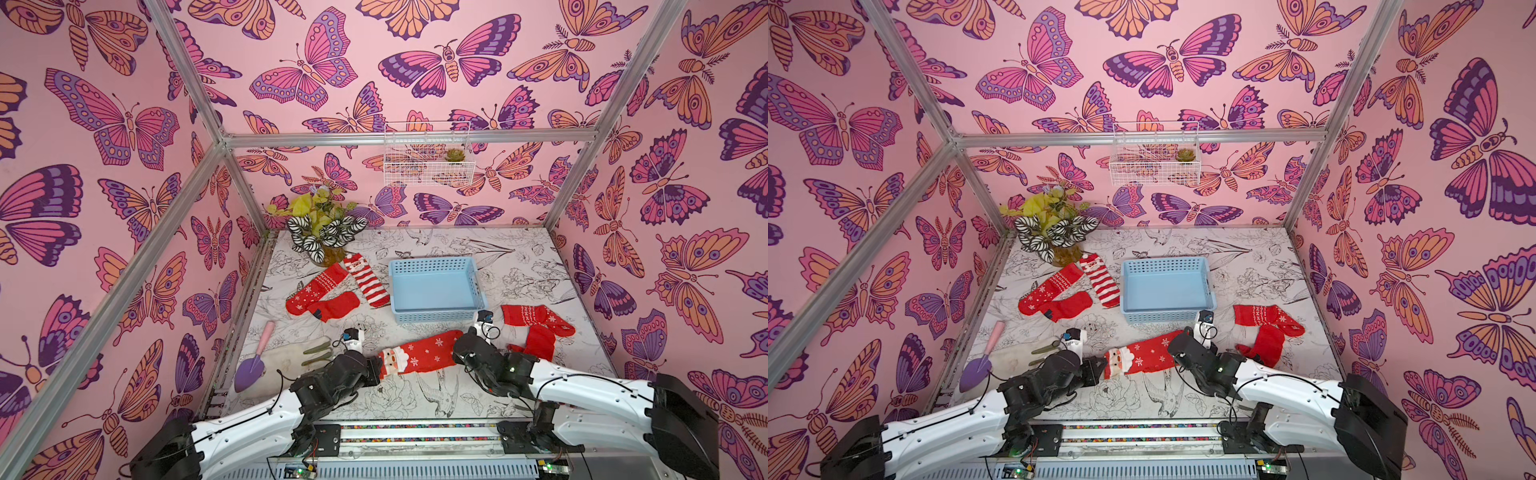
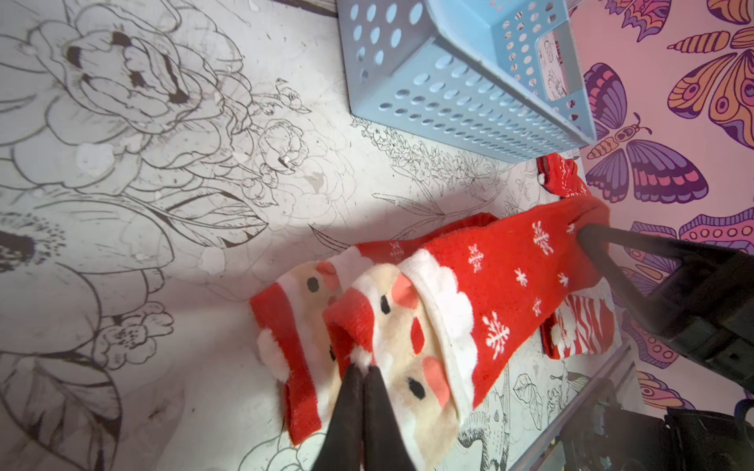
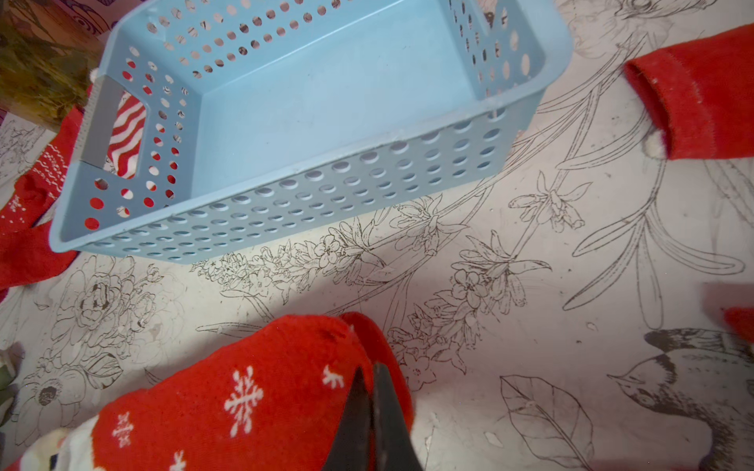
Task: Place the socks together as a pair
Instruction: Place the sock in the sock.
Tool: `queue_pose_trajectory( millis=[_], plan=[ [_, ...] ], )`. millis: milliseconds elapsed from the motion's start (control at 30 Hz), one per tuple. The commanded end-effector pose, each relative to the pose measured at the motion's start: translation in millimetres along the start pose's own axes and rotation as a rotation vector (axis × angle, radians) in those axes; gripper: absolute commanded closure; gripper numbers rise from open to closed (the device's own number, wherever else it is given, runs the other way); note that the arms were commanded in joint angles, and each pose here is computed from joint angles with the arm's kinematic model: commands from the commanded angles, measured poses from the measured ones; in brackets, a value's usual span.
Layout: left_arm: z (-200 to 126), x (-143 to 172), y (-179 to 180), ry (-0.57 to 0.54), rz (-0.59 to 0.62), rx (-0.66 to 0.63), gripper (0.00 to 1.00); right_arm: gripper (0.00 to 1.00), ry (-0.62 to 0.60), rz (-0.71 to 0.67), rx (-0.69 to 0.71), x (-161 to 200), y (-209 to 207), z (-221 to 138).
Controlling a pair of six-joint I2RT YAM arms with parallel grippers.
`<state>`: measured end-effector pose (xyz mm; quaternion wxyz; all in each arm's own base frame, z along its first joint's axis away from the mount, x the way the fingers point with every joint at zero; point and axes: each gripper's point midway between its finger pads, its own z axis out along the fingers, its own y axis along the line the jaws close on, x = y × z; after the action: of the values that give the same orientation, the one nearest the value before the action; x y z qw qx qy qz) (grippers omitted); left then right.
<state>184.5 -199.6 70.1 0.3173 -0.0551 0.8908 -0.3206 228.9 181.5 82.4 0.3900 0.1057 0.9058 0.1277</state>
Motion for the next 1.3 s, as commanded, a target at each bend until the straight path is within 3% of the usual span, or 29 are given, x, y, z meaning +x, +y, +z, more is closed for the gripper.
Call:
queue_pose_trajectory(
  millis=[0, 600, 1267],
  plan=[
    [0, -3, 17, -0.044, 0.047, -0.062, 1.0, 1.0, 0.031, -0.025, -0.024, 4, 12, 7],
    [6, 5, 37, -0.026, 0.069, -0.147, 1.0, 1.0, 0.091, -0.078, 0.017, 20, 17, 27],
    [6, 5, 22, 0.002, 0.068, -0.097, 1.0, 1.0, 0.088, -0.081, 0.039, 21, 6, 24]
  ],
)
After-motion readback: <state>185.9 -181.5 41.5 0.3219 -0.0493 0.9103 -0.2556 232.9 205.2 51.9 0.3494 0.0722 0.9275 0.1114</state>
